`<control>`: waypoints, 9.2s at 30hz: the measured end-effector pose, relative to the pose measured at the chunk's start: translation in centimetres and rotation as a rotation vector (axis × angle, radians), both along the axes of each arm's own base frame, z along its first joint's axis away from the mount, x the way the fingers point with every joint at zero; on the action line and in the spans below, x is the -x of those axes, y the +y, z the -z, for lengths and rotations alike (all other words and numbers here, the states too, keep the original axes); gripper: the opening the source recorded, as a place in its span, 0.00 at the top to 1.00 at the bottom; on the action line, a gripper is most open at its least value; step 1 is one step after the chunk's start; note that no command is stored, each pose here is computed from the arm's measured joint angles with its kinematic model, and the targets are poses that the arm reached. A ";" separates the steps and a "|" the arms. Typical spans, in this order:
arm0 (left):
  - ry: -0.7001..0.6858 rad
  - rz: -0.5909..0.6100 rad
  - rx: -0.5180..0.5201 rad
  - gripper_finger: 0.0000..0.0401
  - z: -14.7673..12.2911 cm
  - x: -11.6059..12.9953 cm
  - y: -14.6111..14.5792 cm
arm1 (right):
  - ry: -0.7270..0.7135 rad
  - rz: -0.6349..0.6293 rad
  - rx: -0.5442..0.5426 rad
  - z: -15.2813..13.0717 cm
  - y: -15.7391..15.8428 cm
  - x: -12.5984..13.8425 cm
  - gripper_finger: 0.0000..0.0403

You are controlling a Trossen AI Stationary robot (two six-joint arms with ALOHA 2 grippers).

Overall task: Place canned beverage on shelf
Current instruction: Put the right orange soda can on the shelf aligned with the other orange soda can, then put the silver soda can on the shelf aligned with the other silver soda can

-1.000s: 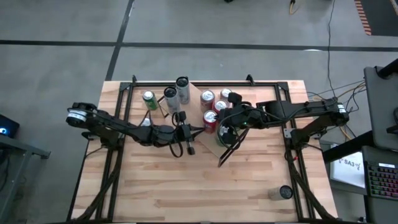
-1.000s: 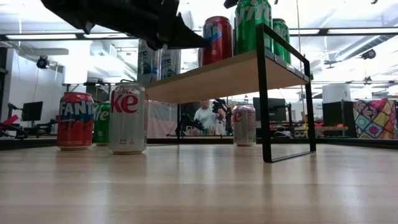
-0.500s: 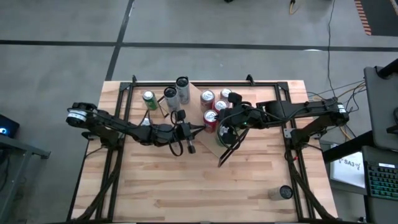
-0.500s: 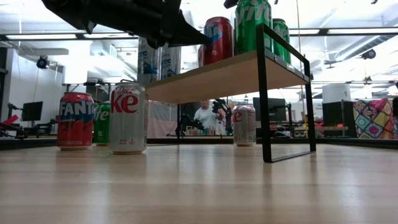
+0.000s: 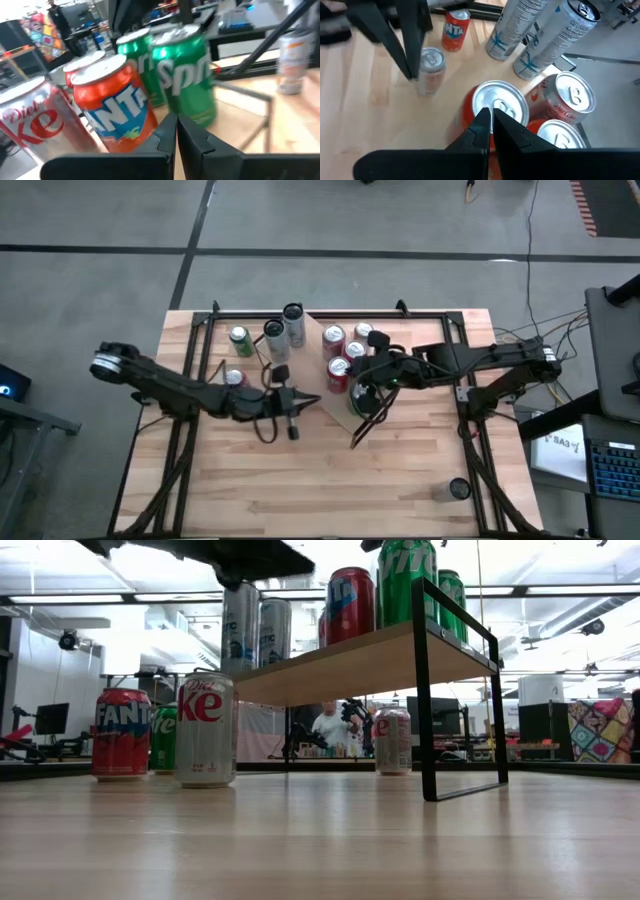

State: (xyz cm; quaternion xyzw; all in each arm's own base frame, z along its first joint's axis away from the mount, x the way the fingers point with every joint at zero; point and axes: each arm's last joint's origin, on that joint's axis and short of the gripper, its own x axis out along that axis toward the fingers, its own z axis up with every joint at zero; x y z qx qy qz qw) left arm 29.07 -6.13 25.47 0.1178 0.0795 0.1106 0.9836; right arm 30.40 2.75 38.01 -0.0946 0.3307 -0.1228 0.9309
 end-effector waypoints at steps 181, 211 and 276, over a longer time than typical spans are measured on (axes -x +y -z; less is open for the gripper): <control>0.150 -0.618 0.130 0.26 14.2 5.7 -2.6 | 0.024 -0.140 -0.121 1.8 15.5 7.2 0.98; 0.166 0.359 0.089 0.25 -1.7 4.1 -9.0 | -0.147 -0.330 -0.125 0.1 15.2 3.8 0.98; -0.008 0.063 -0.052 0.25 -3.9 1.6 -8.4 | -0.312 -0.171 -0.034 2.0 12.7 -4.1 0.09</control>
